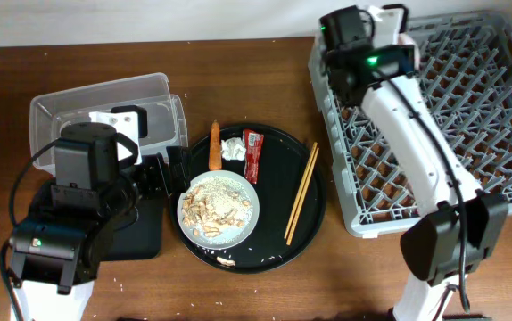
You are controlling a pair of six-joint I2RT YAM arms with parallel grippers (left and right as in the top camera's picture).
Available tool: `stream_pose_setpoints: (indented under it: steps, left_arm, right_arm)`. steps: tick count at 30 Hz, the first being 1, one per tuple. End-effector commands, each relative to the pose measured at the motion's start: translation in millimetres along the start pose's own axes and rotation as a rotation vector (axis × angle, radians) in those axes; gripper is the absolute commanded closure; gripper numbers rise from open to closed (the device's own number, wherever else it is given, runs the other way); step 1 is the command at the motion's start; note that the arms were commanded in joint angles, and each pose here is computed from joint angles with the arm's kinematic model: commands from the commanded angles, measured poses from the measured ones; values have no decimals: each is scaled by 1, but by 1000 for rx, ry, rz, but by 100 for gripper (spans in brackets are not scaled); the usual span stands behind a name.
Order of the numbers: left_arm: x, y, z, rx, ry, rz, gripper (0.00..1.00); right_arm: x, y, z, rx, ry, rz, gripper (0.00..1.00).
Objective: Sort waste into correct bins and load items into the dishwasher rack
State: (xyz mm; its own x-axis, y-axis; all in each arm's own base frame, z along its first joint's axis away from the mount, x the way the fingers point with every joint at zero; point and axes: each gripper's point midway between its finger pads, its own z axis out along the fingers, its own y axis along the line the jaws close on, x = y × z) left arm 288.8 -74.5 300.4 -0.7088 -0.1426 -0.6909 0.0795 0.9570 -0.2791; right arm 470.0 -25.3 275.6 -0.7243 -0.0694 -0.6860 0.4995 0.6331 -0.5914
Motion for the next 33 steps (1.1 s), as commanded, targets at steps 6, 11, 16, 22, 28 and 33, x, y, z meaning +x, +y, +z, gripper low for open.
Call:
stream_pose_setpoints:
  steps: [6,11,16,22,28,33]
  left_arm:
    - [1,2,1,-9,2,-7,1]
    - [1,2,1,-9,3,-7,1]
    - [1,2,1,-9,2,-7,1]
    - [1,2,1,-9,2,-7,1]
    - [1,2,1,-9,2,-7,1]
    - [1,2,1,-9,2,-7,1]
  right_arm:
    - [28,-36,61,251,72,-19,96]
    - [47,-23,87,293,131,-157,96]
    - [65,-7,100,382,153,-288,96]
    - [66,-4,101,379,153,-291,96]
    - [73,36,83,336,114,-375,95]
    - [71,78,29,262,24,-500,33]
